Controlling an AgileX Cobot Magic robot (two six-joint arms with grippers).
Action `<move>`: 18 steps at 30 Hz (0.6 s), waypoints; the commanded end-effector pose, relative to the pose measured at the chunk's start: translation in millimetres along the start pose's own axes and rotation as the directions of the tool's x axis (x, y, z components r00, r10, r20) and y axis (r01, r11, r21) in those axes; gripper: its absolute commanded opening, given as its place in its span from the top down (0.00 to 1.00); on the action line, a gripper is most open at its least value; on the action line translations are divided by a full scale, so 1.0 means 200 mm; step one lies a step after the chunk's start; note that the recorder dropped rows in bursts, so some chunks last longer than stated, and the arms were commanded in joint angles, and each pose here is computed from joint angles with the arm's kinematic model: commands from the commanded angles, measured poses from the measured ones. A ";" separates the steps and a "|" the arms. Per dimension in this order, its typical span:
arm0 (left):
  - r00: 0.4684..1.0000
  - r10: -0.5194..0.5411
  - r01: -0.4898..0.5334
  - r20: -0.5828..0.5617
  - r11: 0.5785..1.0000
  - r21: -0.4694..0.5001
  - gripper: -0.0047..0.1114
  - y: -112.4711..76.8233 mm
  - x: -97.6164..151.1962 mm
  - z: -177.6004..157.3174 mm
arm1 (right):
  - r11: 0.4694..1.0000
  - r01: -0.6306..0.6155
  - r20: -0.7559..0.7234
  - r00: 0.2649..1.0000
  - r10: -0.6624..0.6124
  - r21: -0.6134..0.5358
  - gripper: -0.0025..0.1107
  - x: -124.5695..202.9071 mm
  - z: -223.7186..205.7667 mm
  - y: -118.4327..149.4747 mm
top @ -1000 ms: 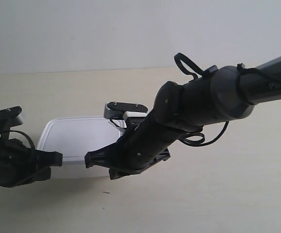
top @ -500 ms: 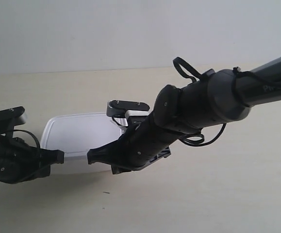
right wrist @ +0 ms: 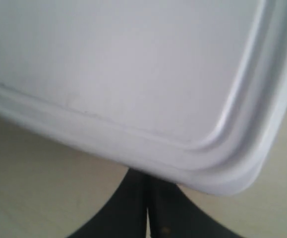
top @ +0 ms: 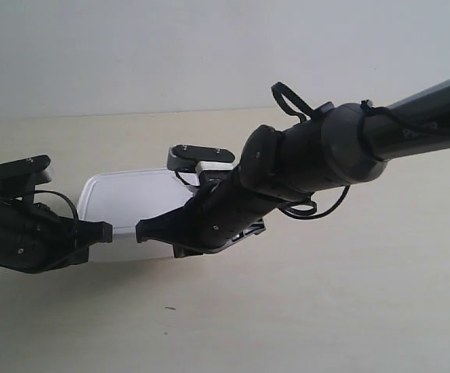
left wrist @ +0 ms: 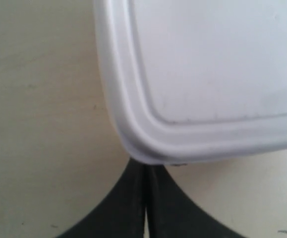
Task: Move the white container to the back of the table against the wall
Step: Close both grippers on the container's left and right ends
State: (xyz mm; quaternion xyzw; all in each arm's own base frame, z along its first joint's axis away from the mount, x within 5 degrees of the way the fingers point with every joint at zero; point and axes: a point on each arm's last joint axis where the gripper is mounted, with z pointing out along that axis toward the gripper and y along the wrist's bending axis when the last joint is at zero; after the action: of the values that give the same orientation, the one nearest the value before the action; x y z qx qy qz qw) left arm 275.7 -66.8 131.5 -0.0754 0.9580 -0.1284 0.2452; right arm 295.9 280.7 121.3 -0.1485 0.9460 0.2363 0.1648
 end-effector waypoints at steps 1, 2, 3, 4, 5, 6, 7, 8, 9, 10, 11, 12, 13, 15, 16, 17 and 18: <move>1.000 0.004 -0.004 0.001 1.000 -0.001 0.96 -0.01 -0.02 0.03 | 1.000 0.025 -0.011 1.000 -0.025 -0.006 0.98 -0.04 0.03 0.00; 1.000 0.004 -0.004 0.007 1.000 -0.006 0.96 -0.01 -0.02 0.03 | 1.000 0.023 -0.008 1.000 -0.023 -0.006 0.98 -0.05 0.03 0.00; 1.000 0.007 -0.007 0.007 1.000 -0.008 0.96 -0.01 -0.02 0.03 | 1.000 0.023 -0.004 1.000 -0.023 -0.006 0.98 -0.05 0.04 0.00; 1.000 0.008 -0.008 0.015 1.000 -0.009 0.96 -0.01 -0.03 0.03 | 1.000 0.023 -0.002 1.000 -0.023 -0.005 0.98 -0.06 0.04 0.00; 1.000 0.011 -0.010 0.021 1.000 -0.012 0.96 -0.01 -0.04 0.03 | 1.000 0.023 -0.001 1.000 -0.023 -0.005 0.98 -0.06 0.05 0.00; 0.999 0.018 -0.018 0.032 1.000 -0.016 0.96 -0.01 -0.05 0.03 | 1.000 0.025 -0.001 1.000 -0.025 -0.004 0.98 -0.06 0.05 0.00; 0.999 0.026 -0.025 0.043 0.999 -0.021 0.96 -0.01 -0.05 0.03 | 1.000 0.025 0.000 1.000 -0.025 -0.003 0.98 -0.06 0.06 0.00; 0.998 0.031 -0.030 0.051 0.999 -0.022 0.96 -0.01 -0.06 0.03 | 1.000 0.023 0.011 1.000 -0.023 0.001 0.98 -0.07 0.06 -0.01; 0.998 0.031 -0.030 0.060 0.999 -0.021 0.96 -0.02 -0.07 0.03 | 1.000 0.019 0.014 1.000 -0.019 0.002 0.98 -0.07 0.06 -0.01; 0.997 0.032 -0.031 0.064 0.999 -0.020 0.96 -0.02 -0.08 0.03 | 1.000 0.013 0.018 1.000 -0.013 0.004 0.98 -0.08 0.05 -0.02; 0.997 0.034 -0.033 0.070 0.999 -0.016 0.96 -0.02 -0.09 0.03 | 1.000 0.009 0.022 1.000 -0.009 0.007 0.98 -0.08 0.05 -0.03; 0.997 0.035 -0.034 0.066 0.999 -0.006 0.96 -0.03 -0.10 0.02 | 1.000 0.000 0.025 1.000 -0.001 0.009 0.98 -0.09 0.05 -0.04; 0.997 0.035 -0.036 0.068 0.999 0.001 0.96 -0.04 -0.11 0.02 | 1.000 -0.012 0.029 1.000 0.012 0.012 0.98 -0.10 0.05 -0.06; 0.997 0.036 -0.036 0.071 0.999 0.002 0.96 -0.04 -0.12 0.03 | 0.999 -0.037 0.038 0.999 0.036 0.018 0.98 -0.11 0.04 -0.09; 0.997 0.035 -0.035 0.071 0.999 -0.001 0.96 -0.04 -0.12 0.03 | 0.999 -0.042 0.038 0.998 0.041 0.020 0.98 -0.12 0.04 -0.10; 0.997 0.035 -0.035 0.071 0.999 -0.006 0.96 -0.04 -0.12 0.04 | 0.999 -0.049 0.042 0.998 0.048 0.023 0.98 -0.12 0.03 -0.12; 0.997 0.035 -0.034 0.072 0.999 -0.010 0.96 -0.04 -0.12 0.05 | 0.998 -0.056 0.046 0.997 0.054 0.026 0.98 -0.13 0.03 -0.13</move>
State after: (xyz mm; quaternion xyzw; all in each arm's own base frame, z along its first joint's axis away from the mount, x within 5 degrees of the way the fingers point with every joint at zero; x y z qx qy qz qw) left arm 298.7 -69.0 137.7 -0.0679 0.9507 -0.1213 0.2772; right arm 321.3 273.8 114.3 -0.1271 0.9491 0.2335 0.1688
